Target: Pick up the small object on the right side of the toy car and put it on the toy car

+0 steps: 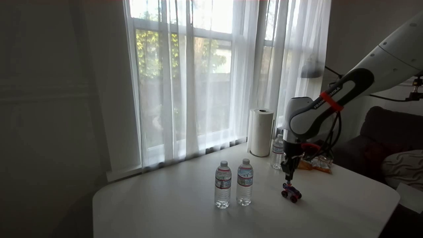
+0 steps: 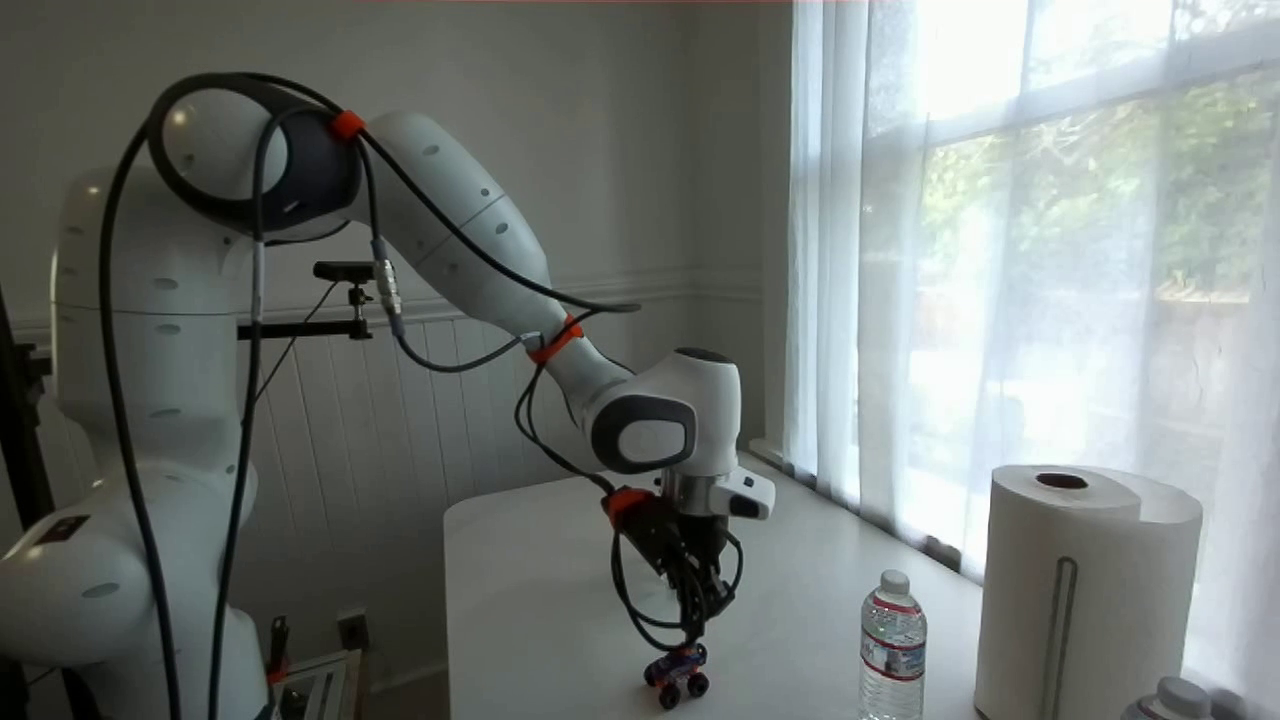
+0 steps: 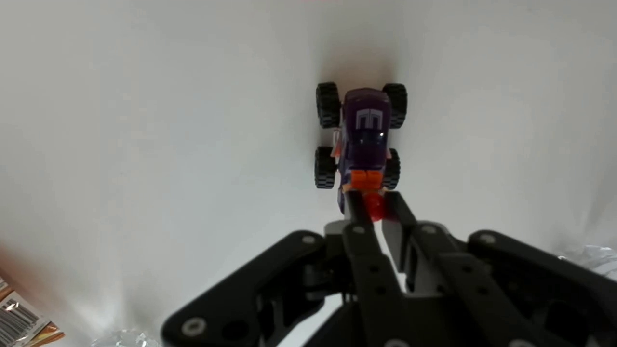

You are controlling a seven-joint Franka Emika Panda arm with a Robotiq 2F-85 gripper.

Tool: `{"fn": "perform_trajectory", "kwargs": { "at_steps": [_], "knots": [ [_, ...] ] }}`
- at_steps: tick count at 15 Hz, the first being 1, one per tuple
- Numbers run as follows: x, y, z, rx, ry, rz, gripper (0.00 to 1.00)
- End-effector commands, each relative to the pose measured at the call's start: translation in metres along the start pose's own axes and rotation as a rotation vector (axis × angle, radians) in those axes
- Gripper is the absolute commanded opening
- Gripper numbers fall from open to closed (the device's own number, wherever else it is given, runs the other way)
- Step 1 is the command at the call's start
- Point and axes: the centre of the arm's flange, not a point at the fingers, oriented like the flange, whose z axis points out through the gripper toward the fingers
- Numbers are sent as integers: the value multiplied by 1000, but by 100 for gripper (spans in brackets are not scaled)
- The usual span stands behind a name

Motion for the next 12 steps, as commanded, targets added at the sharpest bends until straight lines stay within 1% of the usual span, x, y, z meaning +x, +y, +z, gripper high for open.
{"fn": "perform_trajectory", "kwargs": {
  "at_steps": [1, 12],
  "knots": [
    [5, 0, 0, -17, 6, 6, 3],
    [6, 0, 3, -4, 21, 12, 3]
  ]
}}
